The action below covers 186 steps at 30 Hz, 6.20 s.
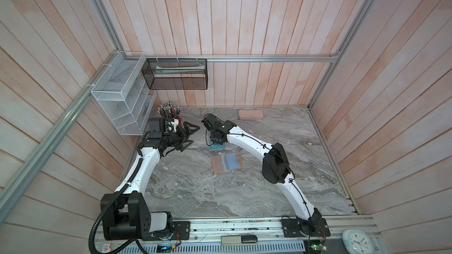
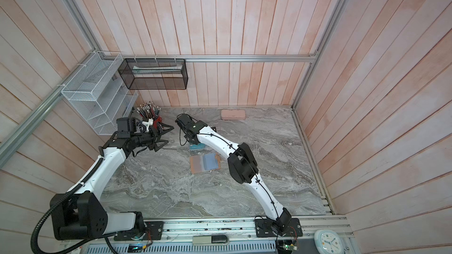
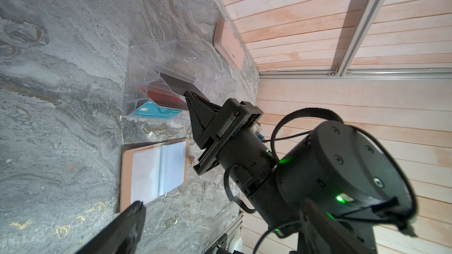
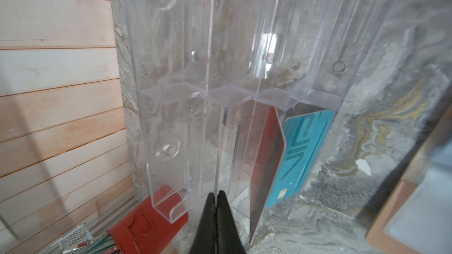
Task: Take the credit cards out of the card holder
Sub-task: Place the credit card in the storage box, then touch the credit card in the storage box.
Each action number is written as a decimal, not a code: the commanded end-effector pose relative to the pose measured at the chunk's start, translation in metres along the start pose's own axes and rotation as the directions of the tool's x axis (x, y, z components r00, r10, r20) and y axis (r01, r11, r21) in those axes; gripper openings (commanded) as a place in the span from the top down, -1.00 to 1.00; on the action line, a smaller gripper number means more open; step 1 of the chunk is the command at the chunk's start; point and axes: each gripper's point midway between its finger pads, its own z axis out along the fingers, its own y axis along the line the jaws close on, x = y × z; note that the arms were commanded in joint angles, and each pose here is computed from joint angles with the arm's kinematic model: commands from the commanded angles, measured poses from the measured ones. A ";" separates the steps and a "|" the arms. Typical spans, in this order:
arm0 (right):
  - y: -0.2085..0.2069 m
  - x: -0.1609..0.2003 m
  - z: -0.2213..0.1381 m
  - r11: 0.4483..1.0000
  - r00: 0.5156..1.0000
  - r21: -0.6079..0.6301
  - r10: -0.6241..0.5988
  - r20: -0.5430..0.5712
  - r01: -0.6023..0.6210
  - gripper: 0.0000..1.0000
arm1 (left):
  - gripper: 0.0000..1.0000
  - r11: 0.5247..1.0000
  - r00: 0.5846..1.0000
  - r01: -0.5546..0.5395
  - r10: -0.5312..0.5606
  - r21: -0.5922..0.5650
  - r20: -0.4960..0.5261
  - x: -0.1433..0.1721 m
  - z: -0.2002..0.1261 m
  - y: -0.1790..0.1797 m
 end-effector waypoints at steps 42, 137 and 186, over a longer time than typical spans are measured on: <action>0.012 -0.036 -0.023 0.939 0.946 -0.116 0.324 -0.019 -0.324 0.13 | -1.00 0.995 0.991 -0.077 0.083 -0.058 0.105 -0.018 -0.021 -0.008; -0.024 0.029 -0.066 -0.033 0.080 -0.883 -0.994 0.079 0.469 -0.97 | -1.00 0.971 0.950 -0.190 0.219 -0.143 0.224 -0.063 0.040 -0.041; -0.006 0.023 -0.039 -0.047 0.049 -0.850 -0.995 0.085 0.524 -0.96 | -1.00 0.965 0.941 -0.186 0.229 -0.186 0.251 -0.067 0.024 0.000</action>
